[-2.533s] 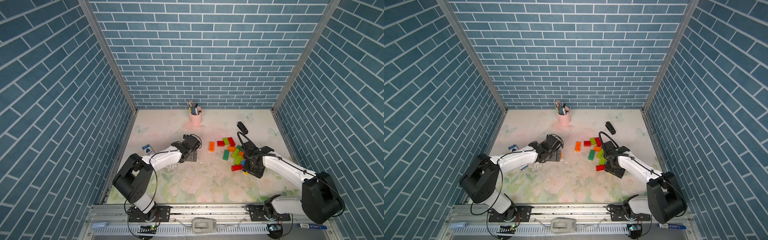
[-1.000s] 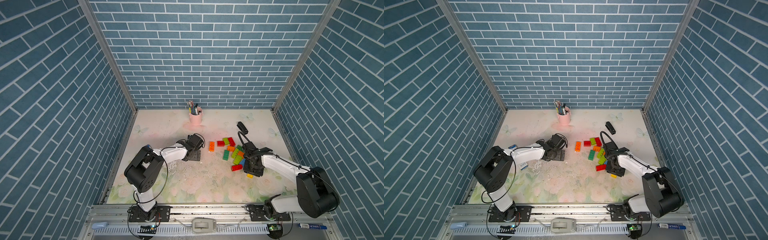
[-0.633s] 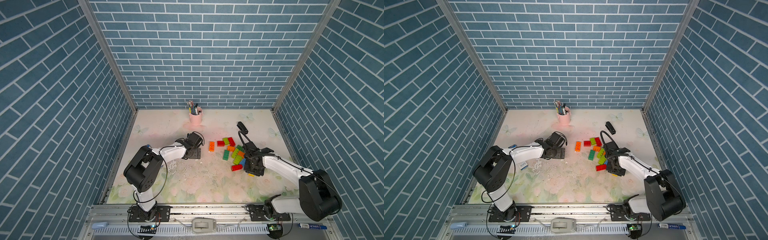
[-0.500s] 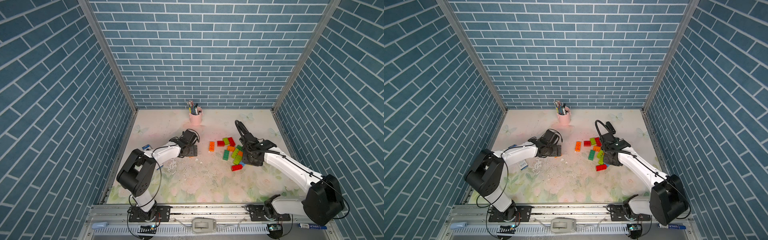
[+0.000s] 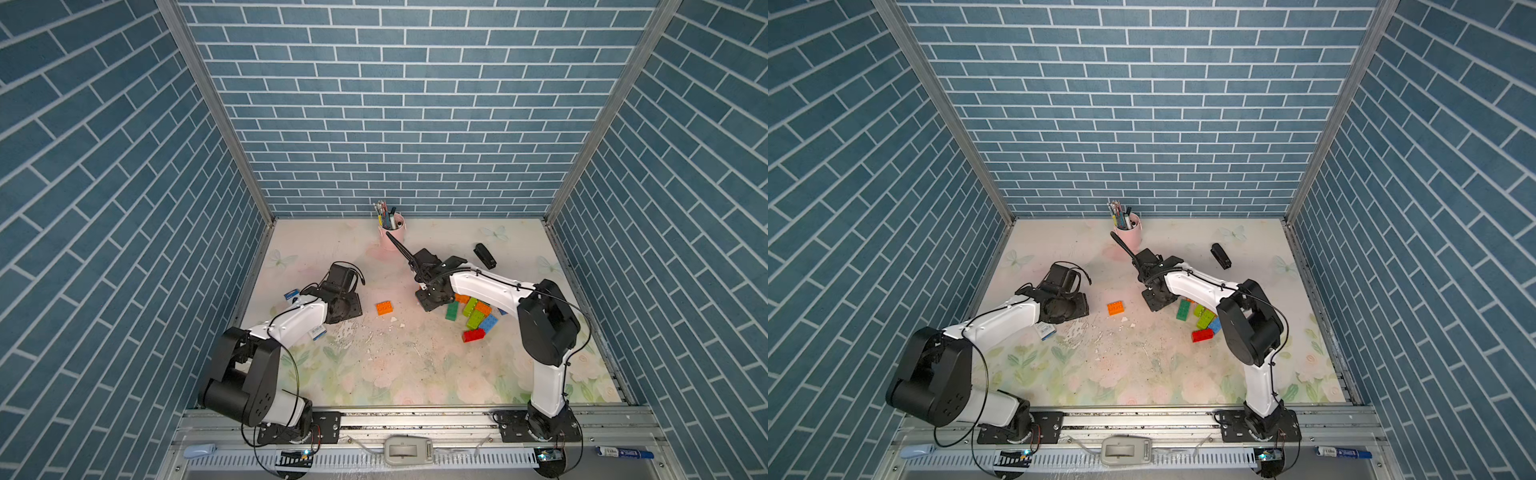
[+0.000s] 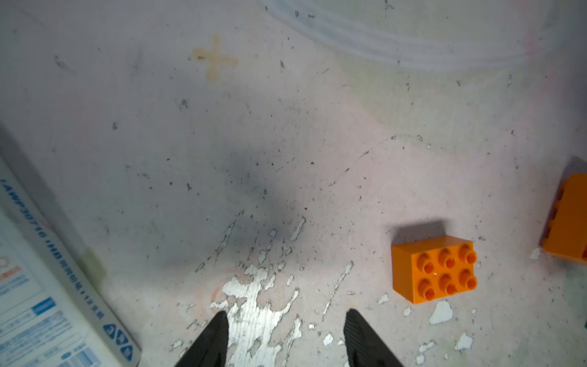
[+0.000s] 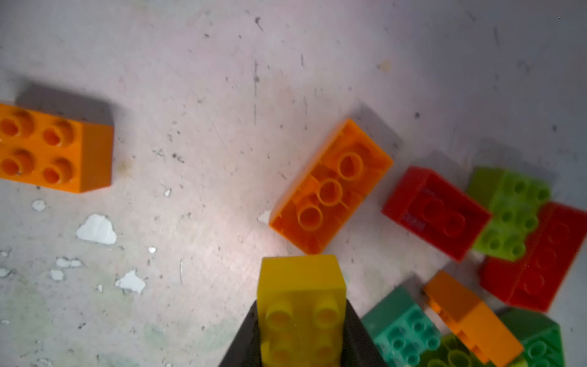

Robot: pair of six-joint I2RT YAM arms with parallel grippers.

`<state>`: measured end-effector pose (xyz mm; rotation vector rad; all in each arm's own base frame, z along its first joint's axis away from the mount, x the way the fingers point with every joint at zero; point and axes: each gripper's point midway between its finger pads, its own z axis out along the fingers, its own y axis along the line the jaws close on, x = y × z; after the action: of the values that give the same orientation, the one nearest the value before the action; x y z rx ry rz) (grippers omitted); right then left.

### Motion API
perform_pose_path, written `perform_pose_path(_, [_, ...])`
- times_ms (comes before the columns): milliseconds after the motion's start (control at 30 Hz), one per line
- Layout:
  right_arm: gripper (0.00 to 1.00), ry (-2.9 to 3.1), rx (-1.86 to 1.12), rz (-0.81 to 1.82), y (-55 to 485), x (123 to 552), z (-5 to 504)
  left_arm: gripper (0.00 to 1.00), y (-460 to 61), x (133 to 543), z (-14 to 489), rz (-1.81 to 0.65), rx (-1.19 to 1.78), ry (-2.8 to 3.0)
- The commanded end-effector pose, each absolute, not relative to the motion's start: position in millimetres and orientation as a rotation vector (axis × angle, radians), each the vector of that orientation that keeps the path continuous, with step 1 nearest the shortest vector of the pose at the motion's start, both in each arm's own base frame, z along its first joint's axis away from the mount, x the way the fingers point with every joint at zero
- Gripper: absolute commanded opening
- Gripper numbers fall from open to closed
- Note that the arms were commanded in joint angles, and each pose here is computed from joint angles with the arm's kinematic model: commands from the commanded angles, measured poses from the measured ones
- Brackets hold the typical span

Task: Assemble a rectangle with lego
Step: Adjust the lego brick at the center of the board.

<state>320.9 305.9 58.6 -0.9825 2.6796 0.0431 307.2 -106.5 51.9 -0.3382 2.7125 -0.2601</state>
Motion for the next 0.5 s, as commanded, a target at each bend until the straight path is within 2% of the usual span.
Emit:
perform_pose_path(0, [0.16, 2.581, -1.195, 0.095, 331, 322, 57, 0.59, -111, 306, 41, -0.289, -0.349, 2.734])
perform_pose_path(233, [0.16, 2.561, -1.335, 0.137, 362, 317, 39, 0.57, -114, 310, 34, -0.306, -0.359, 2.741])
perform_pose_path(467, [0.14, 2.577, -1.438, 0.109, 371, 309, 16, 0.56, -106, 308, 32, -0.309, -0.378, 2.750])
